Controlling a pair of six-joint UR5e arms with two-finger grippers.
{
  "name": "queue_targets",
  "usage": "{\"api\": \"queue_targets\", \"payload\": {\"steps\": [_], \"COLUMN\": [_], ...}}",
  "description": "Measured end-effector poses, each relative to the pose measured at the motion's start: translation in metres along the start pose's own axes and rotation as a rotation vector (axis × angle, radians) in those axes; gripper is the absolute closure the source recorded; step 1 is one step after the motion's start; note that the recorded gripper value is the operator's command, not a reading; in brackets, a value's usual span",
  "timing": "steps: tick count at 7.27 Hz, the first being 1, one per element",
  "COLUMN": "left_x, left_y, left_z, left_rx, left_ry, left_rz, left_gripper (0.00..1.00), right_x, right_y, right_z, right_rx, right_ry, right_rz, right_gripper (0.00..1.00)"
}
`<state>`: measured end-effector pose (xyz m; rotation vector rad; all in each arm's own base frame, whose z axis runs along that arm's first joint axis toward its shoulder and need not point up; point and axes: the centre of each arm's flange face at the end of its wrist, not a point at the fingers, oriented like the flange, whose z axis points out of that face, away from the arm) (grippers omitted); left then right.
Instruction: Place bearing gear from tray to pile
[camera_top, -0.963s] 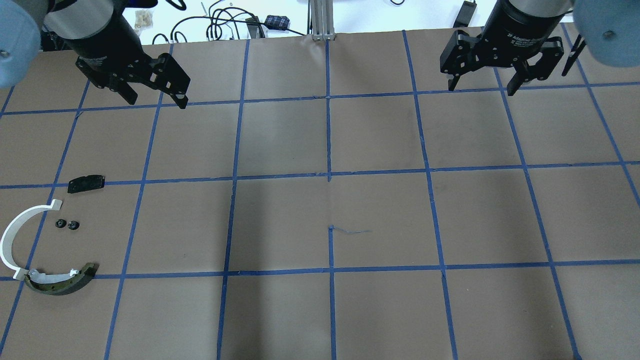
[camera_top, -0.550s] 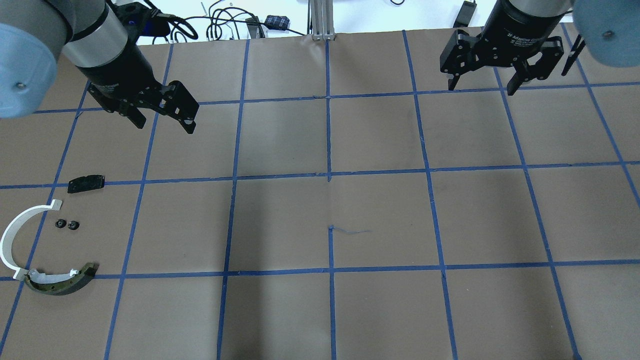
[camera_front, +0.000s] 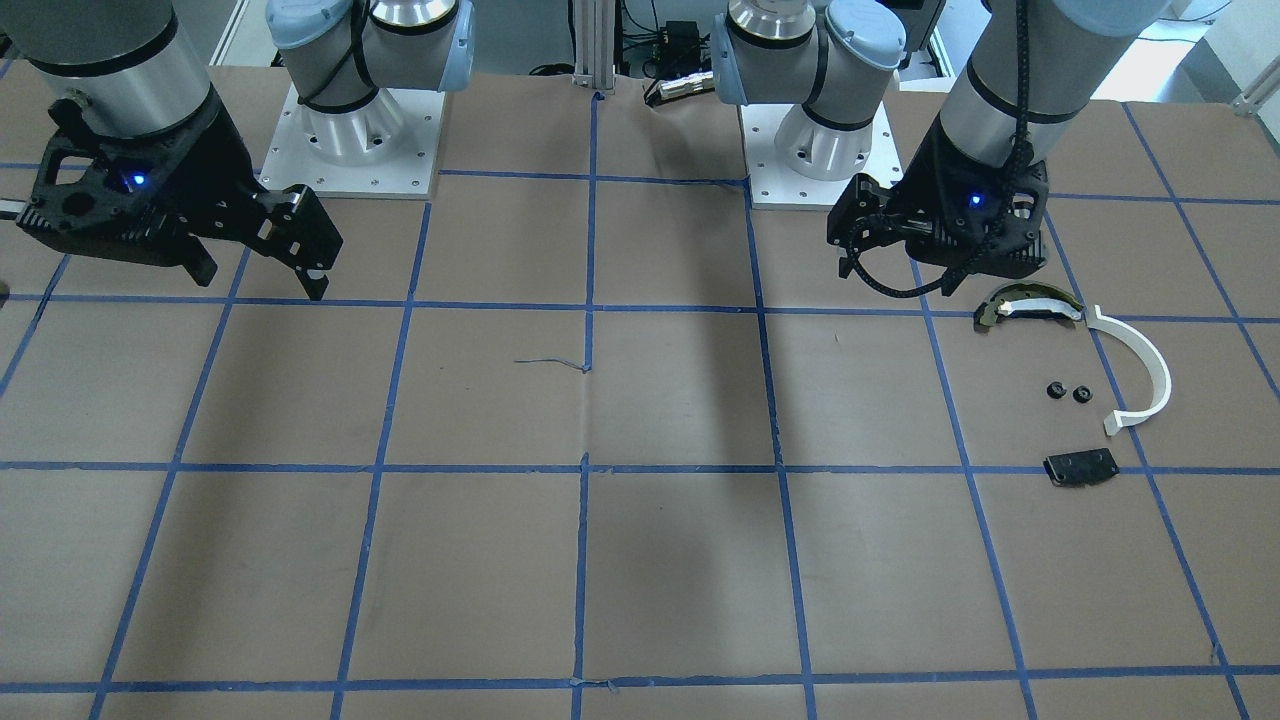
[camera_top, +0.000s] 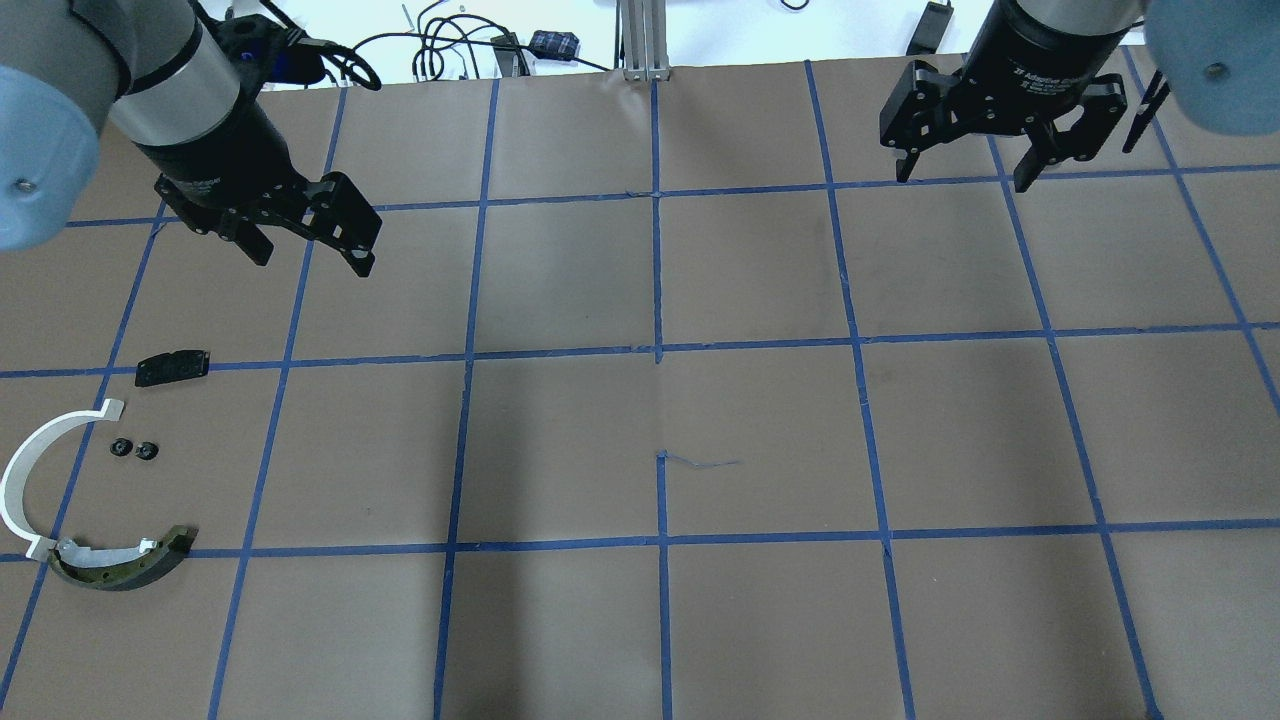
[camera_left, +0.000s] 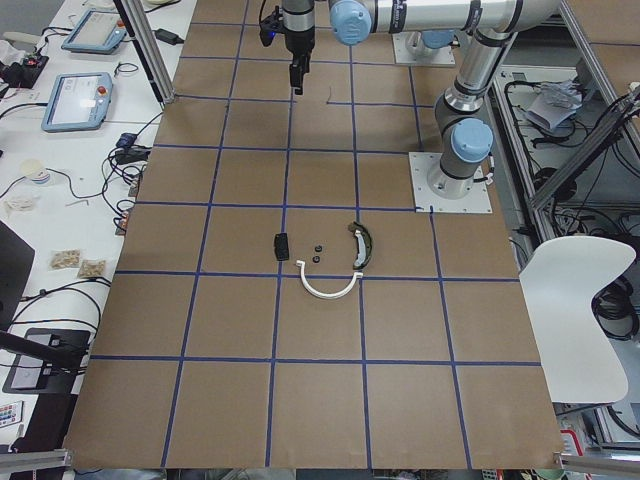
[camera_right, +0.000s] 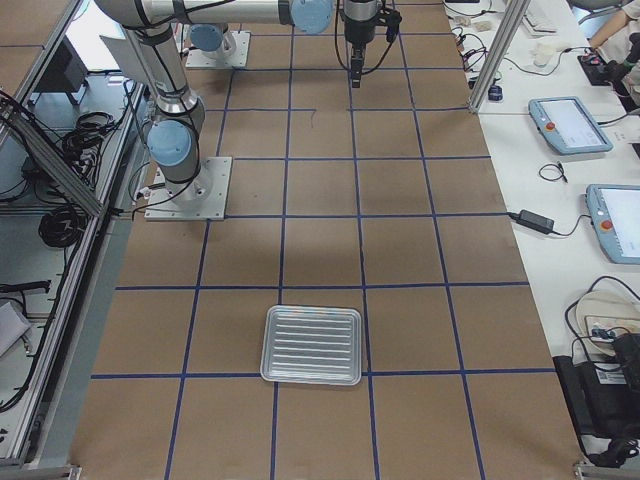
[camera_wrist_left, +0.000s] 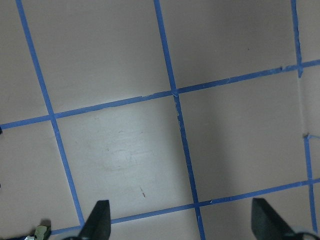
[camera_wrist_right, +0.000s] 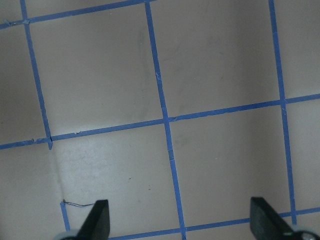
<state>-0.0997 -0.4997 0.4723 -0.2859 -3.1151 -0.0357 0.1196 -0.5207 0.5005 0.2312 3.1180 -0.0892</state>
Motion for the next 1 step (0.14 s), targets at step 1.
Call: {"api": "queue_targets", "payload": {"steps": [1], "left_x": [0.0008], "left_y": [0.0008], "left_z": [-0.0019], "left_rx": [0.005], "left_ry": [0.001], "left_rz": [0.000], "left_gripper": [0.00], "right_x": [0.0000], "right_y": [0.0002], "right_z": [-0.0004], "right_rx": [0.001], "right_ry": [0.000], "right_rz": [0.000], "right_gripper": [0.00]}}
